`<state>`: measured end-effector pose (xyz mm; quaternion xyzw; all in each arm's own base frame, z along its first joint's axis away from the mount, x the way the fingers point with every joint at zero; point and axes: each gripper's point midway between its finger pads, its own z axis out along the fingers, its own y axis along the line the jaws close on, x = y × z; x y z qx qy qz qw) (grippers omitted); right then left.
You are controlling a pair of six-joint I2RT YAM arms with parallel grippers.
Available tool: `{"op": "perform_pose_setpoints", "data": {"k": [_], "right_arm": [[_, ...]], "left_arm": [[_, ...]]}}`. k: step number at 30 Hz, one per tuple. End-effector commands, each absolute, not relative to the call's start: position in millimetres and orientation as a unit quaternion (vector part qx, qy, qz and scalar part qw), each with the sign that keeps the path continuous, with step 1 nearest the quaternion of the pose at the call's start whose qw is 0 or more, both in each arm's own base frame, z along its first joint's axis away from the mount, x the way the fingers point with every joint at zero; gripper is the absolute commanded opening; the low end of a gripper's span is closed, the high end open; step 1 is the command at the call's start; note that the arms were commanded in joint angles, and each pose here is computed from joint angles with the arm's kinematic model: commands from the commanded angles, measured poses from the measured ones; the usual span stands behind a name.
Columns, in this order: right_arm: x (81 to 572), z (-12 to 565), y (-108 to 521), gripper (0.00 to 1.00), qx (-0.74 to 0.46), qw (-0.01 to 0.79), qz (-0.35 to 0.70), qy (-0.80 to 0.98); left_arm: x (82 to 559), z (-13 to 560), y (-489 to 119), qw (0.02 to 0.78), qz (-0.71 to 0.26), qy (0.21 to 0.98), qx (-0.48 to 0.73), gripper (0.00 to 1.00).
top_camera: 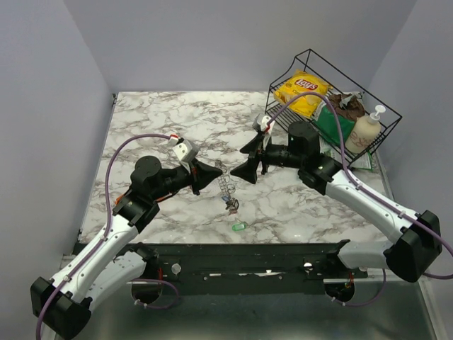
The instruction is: Put the keys on the keyring
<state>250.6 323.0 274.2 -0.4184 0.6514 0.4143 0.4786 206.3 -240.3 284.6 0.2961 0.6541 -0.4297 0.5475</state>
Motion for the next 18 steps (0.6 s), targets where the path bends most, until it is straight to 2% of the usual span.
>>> {"op": "perform_pose_setpoints", "data": {"k": [1,18], "right_arm": [[251.5,282.5,316.7,1.00,-0.413,0.507,0.403,0.640],[239.6,249.2,307.3,1.00,-0.394,0.478,0.408,0.670]], "left_arm": [[211.7,297.6,-234.9,0.577,-0.416,0.641,0.288,0.00],[216.2,308.7,-219.2,0.589,-0.367,0.663,0.283,0.00]]}}
